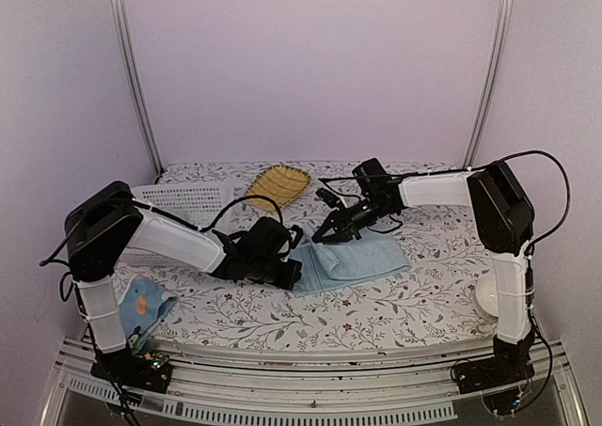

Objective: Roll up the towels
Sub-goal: Fold the towel at the center of the board.

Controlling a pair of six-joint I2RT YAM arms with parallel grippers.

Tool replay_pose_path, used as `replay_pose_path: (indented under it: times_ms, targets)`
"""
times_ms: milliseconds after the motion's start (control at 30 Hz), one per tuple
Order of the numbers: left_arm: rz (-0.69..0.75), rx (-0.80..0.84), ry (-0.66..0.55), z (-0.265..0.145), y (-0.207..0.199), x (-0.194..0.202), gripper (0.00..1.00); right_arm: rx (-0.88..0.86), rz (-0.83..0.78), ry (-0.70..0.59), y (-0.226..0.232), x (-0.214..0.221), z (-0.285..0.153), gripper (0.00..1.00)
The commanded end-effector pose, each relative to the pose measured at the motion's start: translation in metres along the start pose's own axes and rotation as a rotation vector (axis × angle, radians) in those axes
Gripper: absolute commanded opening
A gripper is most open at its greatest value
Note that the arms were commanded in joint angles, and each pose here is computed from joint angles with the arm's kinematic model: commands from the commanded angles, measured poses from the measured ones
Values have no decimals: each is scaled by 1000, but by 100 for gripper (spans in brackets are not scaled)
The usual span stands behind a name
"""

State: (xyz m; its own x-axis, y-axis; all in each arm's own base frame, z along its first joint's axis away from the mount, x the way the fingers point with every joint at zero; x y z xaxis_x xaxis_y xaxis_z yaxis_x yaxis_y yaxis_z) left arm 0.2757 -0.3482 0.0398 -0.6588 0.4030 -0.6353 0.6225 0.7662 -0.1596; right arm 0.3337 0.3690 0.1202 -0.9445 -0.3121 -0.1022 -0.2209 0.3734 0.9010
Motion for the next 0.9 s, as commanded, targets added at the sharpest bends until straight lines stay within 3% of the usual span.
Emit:
replay_pose_path:
  times_ms: [0, 233, 400, 600, 867]
  targets:
    - [-8, -1, -34, -19, 2, -7, 0, -18, 6, 16, -4, -3, 10, 2]
    - [3, -56, -80, -57, 3, -6, 0, -5, 16, 23, -16, -4, 16, 2]
    - [-60, -47, 18, -44, 6, 16, 0, -15, 18, 24, -13, -5, 17, 2]
    - [-115, 57, -65, -38, -6, 16, 0, 5, 15, 16, -12, -8, 20, 2]
    - [-131, 107, -38, -19, -12, 23, 0, 35, 14, 19, -11, -6, 34, 3]
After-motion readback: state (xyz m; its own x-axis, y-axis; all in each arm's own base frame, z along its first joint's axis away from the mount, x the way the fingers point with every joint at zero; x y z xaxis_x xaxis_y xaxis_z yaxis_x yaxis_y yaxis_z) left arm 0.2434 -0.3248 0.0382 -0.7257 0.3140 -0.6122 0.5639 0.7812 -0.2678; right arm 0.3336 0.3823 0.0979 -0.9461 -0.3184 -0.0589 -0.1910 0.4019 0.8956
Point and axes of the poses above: each gripper's point midway between its finger pads, its own z axis out along the fingers, its own y axis along the line the jaws close on, x = y × z, the point moved 3 cm from there along -z, back along the fingers, and after that the axes turned 11 degrees about z, right-handed, at the moved point
